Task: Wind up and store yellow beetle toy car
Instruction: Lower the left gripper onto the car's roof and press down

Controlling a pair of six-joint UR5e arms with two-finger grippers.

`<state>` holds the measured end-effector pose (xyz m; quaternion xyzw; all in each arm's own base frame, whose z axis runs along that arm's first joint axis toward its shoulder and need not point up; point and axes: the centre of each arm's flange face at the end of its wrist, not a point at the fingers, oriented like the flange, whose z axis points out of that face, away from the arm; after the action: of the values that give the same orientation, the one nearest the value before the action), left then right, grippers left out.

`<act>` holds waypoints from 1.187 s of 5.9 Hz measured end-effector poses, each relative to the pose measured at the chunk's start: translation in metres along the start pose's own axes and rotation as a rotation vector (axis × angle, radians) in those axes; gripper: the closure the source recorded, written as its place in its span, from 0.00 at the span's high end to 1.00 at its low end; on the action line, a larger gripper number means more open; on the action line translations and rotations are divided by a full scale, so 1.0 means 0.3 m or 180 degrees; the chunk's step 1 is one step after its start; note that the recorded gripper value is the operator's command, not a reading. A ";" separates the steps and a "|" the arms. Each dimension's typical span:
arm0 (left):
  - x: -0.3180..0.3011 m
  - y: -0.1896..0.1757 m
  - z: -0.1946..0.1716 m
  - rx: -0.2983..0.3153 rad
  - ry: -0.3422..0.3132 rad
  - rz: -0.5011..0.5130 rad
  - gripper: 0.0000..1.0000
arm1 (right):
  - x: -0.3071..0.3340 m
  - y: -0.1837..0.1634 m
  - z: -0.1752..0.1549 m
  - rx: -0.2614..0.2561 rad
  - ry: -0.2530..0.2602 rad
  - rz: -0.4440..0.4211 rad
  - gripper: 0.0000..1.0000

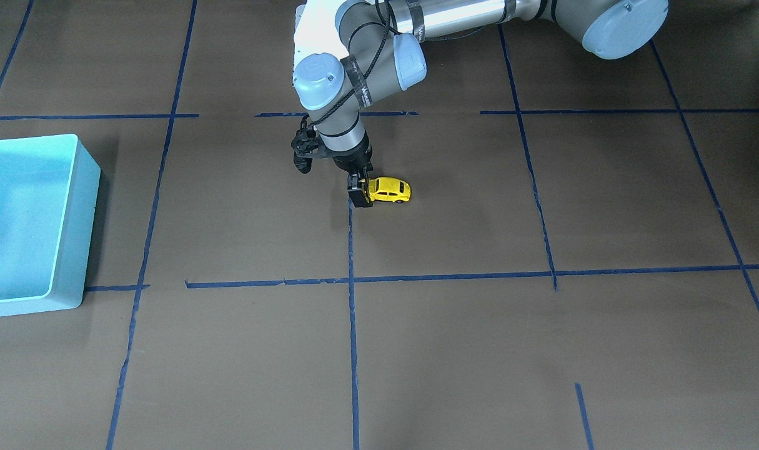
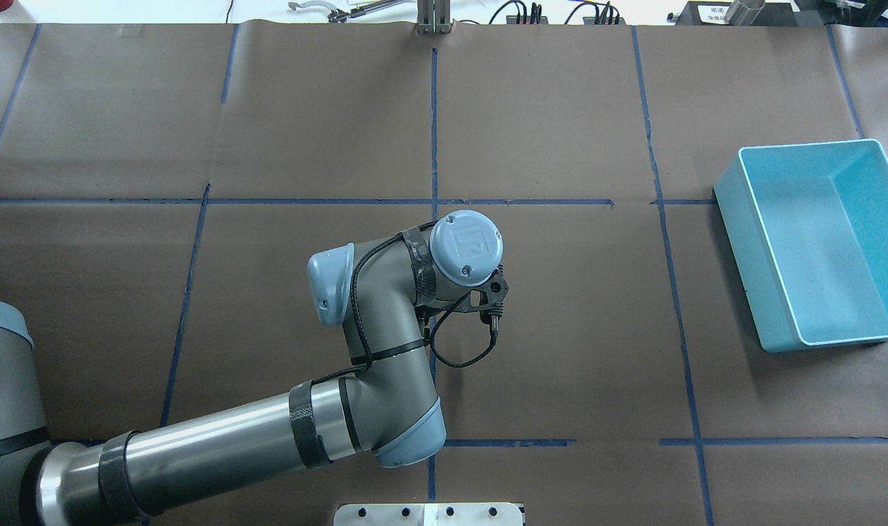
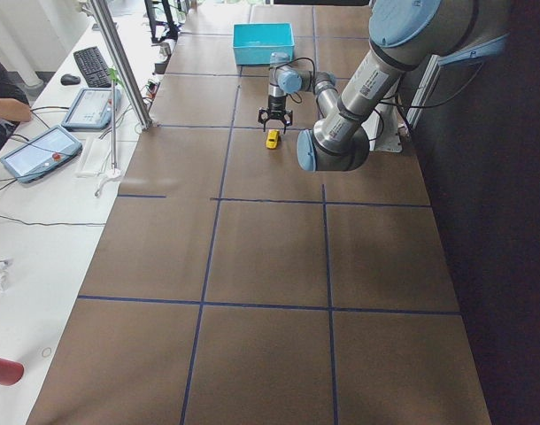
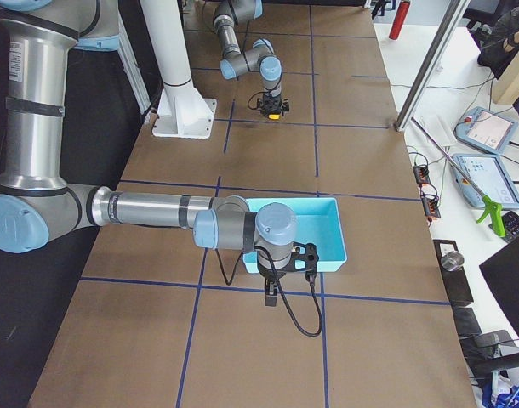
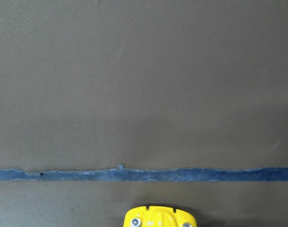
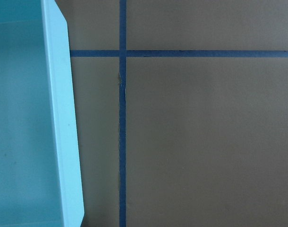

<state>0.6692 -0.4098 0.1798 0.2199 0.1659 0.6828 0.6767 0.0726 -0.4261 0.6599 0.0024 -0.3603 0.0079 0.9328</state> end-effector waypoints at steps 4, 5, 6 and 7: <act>0.007 -0.002 0.005 -0.0005 0.0004 0.0018 0.48 | 0.001 0.000 0.001 -0.0002 0.0003 0.0003 1.00; 0.006 -0.002 0.005 -0.0009 0.0001 0.0033 0.37 | 0.001 0.000 0.001 -0.0002 0.0003 0.0006 1.00; 0.001 0.002 0.005 -0.0021 -0.0010 0.0112 0.28 | 0.001 0.000 0.001 -0.0002 0.0003 0.0005 1.00; -0.003 0.004 0.002 -0.0024 -0.0022 0.0198 0.19 | 0.001 0.000 0.001 -0.0002 0.0003 0.0004 1.00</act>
<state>0.6685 -0.4108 0.1808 0.2248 0.1540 0.7034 0.6566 0.0727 -0.4260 0.6604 0.0018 -0.3599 0.0084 0.9330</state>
